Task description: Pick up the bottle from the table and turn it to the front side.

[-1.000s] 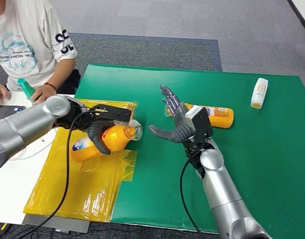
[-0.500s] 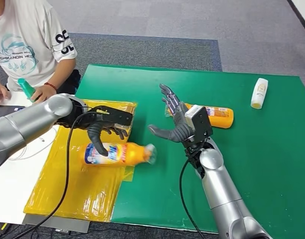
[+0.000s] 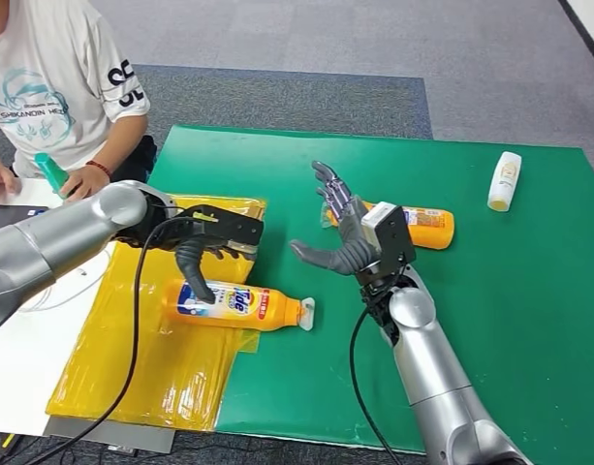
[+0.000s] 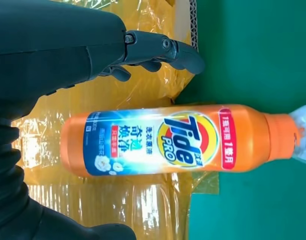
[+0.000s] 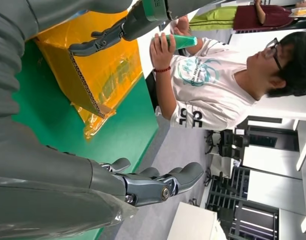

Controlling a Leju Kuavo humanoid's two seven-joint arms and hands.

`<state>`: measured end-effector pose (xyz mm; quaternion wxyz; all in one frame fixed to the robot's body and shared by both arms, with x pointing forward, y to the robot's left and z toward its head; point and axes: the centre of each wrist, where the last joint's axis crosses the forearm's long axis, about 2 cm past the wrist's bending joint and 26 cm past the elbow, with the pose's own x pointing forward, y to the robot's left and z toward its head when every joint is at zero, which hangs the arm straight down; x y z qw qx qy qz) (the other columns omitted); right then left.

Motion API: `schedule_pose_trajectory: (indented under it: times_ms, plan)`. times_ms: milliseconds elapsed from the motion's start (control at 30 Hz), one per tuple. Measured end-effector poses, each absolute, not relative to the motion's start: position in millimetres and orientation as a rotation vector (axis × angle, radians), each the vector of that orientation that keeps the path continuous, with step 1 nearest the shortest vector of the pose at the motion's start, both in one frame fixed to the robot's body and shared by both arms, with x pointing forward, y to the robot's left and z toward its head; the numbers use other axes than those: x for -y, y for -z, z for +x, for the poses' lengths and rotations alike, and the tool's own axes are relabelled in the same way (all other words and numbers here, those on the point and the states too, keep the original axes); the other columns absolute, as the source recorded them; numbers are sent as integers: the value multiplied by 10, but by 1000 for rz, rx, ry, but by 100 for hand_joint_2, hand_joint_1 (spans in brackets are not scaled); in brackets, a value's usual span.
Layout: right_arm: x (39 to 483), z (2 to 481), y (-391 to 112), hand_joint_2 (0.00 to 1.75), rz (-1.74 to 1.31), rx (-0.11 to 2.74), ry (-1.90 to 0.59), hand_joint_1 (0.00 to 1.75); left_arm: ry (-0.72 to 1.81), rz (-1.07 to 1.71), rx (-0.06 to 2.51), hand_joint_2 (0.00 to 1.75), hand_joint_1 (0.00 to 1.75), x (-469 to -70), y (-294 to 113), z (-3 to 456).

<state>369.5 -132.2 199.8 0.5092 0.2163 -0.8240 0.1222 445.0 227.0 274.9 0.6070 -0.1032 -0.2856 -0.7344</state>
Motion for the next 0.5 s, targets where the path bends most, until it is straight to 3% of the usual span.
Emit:
schedule_pose_trajectory:
  times_ms: [233, 500]
  plan:
    - [1341, 3691, -1976, 175, 541, 1983, -281, 0, 1661, -252, 935, 175, 0, -2253, -2628, 4440]
    - [1520, 3590, -1687, 175, 940, 1891, -229, 0, 1476, -463, 1451, 175, 0, -2218, -1860, 3932]
